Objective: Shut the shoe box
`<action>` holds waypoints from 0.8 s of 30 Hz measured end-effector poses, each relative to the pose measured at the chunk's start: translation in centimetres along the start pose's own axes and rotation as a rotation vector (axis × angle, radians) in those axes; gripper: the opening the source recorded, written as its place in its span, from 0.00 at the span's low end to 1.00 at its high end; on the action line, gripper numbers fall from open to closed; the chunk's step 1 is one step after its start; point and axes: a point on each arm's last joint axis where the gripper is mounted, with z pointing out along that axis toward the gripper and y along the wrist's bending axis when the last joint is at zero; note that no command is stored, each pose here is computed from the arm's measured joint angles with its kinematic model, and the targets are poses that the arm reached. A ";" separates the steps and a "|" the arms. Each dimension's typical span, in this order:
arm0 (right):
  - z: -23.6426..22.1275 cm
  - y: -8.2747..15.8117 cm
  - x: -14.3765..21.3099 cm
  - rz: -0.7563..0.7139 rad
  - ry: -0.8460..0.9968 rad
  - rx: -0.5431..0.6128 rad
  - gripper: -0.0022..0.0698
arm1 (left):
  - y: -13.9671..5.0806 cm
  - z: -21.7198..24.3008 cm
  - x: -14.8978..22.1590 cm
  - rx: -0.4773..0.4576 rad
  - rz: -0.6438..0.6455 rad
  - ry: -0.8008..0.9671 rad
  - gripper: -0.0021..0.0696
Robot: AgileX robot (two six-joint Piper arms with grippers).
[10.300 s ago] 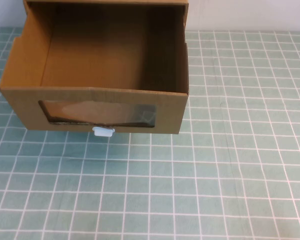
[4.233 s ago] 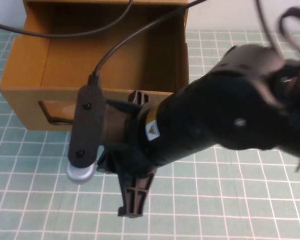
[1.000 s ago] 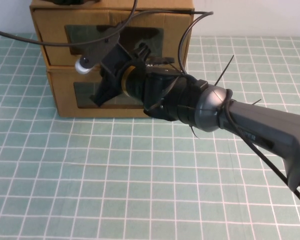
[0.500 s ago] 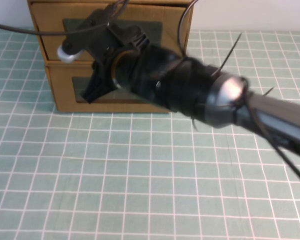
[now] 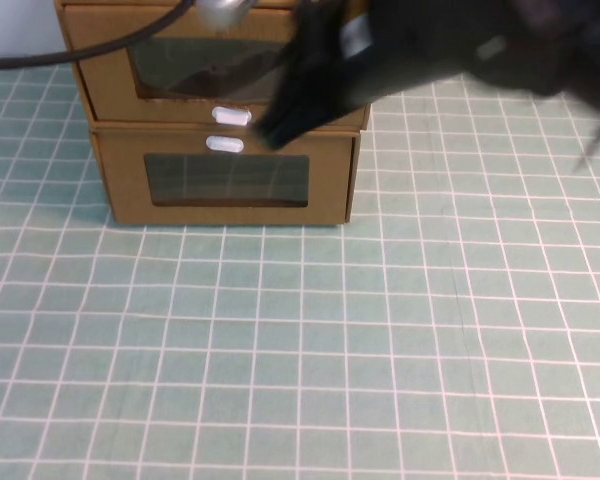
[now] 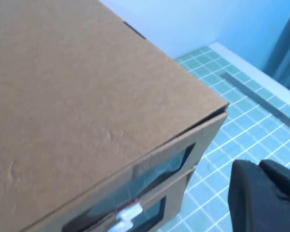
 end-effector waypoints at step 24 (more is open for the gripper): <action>-15.3 -6.4 19.6 0.600 -0.188 0.297 0.01 | -7.5 -9.8 21.4 -0.218 -0.014 -0.010 0.02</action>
